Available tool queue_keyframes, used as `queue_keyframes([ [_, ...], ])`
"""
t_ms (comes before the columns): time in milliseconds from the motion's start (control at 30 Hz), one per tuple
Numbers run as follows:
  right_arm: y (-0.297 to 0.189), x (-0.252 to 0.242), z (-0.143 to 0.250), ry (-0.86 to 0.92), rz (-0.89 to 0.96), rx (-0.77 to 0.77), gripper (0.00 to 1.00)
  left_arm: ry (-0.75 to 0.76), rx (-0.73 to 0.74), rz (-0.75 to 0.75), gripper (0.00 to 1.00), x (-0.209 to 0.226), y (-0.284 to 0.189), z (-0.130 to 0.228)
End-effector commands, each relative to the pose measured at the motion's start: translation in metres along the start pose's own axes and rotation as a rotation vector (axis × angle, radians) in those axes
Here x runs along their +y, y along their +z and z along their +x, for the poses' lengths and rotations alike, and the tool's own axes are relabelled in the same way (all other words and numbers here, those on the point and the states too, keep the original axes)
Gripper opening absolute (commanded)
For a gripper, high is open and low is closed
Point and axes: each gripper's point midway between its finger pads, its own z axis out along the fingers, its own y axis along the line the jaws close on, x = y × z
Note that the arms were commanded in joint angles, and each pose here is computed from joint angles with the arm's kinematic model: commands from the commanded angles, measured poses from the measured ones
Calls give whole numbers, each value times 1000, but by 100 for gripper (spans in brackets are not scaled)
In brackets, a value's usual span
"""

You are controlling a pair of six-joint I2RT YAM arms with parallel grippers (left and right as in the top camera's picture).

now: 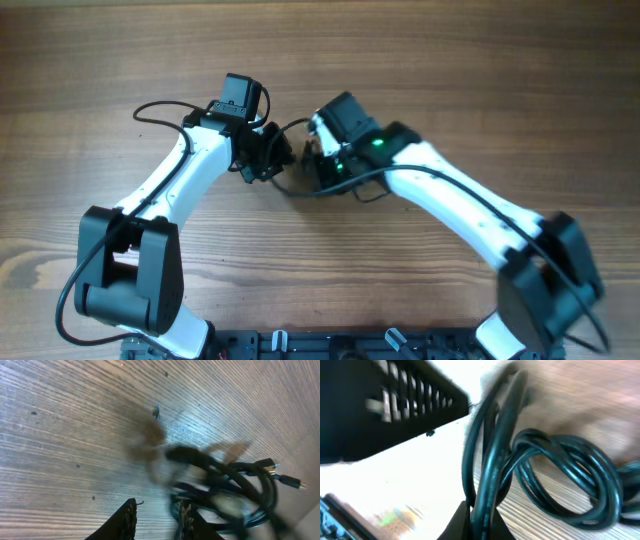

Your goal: Untangle cables

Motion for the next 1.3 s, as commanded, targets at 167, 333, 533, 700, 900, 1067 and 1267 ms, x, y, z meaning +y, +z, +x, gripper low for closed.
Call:
queue_keyframes([
  [167,-59,2,-12,-276,54,-111,4,21,-4,7,30,-2,-1,0],
  [333,-117,-50,-26,-317,460,-219,4,21,-5,8,30,-2,-1,0],
  [533,-107,-21,-17,-364,349,-198,7,50,-12,17,22,-4,-1,-2],
  [700,-103,-11,-21,-33,233,-255,27,203,-36,158,20,-26,-23,-10],
  [900,-113,-51,-41,177,212,-298,37,315,-256,287,31,-48,-113,-18],
  [1067,-125,-78,-56,193,185,-333,42,275,-144,201,35,-45,-83,14],
  [1267,-126,-82,-57,187,192,-336,48,157,-10,-71,47,-13,-2,38],
])
